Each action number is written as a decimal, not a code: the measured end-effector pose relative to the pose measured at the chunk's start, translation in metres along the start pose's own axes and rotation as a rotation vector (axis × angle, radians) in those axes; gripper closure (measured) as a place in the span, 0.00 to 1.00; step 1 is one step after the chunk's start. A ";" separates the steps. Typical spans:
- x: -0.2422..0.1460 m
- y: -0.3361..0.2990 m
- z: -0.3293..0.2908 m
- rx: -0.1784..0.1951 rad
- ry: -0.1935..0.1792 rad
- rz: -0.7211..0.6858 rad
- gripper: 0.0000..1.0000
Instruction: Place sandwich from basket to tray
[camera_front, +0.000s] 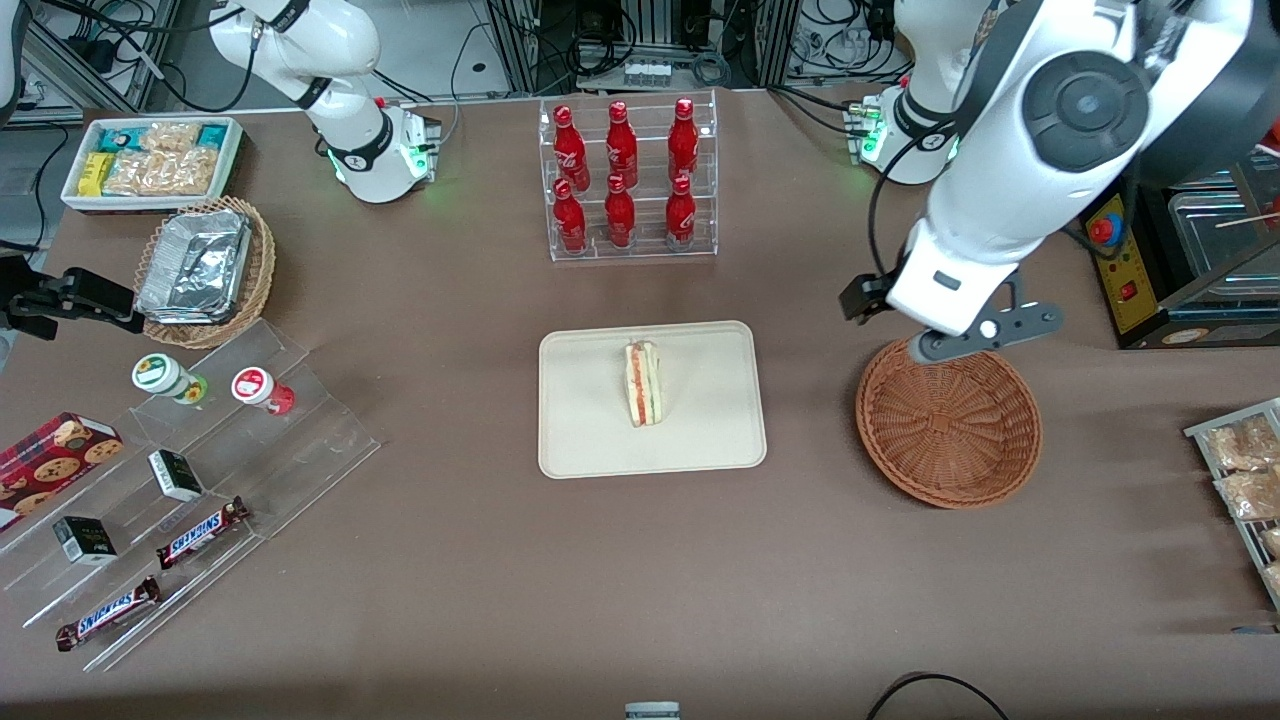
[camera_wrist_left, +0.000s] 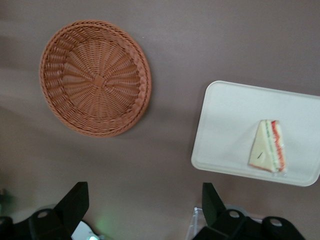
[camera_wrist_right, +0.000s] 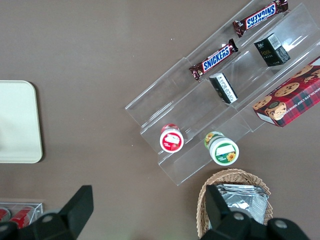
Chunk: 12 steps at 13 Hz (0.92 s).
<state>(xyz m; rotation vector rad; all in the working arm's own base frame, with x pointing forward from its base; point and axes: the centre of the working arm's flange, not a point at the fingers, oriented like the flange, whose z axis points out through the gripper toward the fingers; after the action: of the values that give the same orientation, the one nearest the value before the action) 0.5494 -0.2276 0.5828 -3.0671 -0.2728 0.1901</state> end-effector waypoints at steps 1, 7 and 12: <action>-0.003 -0.015 -0.002 0.007 -0.005 0.028 0.00; -0.029 -0.116 -0.017 0.030 -0.026 0.115 0.00; -0.026 -0.161 -0.024 0.011 -0.027 0.131 0.00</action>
<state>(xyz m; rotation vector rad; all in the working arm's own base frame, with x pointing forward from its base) 0.4997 -0.0747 0.6203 -3.0744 -0.0715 0.2382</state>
